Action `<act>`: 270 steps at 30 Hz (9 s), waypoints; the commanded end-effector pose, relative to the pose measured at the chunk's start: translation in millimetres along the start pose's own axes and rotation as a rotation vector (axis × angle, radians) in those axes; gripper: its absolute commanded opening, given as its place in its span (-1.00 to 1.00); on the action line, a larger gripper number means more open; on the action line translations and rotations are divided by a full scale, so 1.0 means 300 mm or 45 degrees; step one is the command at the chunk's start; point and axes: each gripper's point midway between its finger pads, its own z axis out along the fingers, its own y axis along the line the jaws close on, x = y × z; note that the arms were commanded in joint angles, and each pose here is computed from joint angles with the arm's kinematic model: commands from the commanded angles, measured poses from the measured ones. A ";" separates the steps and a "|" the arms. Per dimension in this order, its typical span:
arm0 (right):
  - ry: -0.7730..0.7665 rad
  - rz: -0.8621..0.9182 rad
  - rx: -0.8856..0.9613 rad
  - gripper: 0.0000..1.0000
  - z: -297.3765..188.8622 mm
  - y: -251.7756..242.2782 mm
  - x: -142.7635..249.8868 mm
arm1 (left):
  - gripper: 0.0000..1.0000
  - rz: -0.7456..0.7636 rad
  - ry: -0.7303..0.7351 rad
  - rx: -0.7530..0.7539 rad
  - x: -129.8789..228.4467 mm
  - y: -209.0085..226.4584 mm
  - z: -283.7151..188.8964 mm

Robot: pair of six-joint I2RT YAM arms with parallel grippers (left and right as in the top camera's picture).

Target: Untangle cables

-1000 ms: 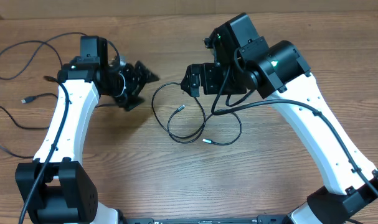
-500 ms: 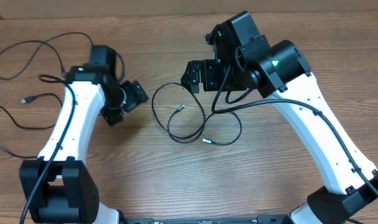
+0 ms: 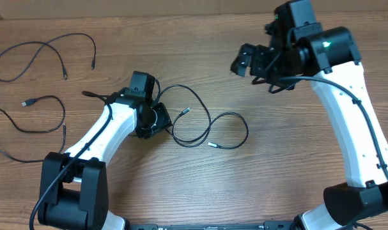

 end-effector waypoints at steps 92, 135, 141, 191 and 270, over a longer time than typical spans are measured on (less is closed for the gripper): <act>-0.050 0.033 0.002 1.00 -0.040 -0.027 -0.029 | -0.92 -0.292 -0.646 0.063 -0.005 -0.059 -1.008; -0.050 0.032 0.002 1.00 -0.040 -0.027 -0.029 | -0.91 -1.461 -0.572 -0.818 0.122 0.917 -0.920; -0.050 0.033 0.002 1.00 -0.040 -0.027 -0.029 | -0.91 -1.609 -0.576 -0.877 0.167 0.984 -0.904; -0.050 0.033 0.002 1.00 -0.040 -0.027 -0.029 | -0.45 -1.484 -0.762 -1.216 -0.141 1.456 -0.792; -0.050 0.033 0.002 1.00 -0.040 -0.027 -0.029 | 0.30 -1.003 -0.371 -0.214 -0.477 1.319 -0.234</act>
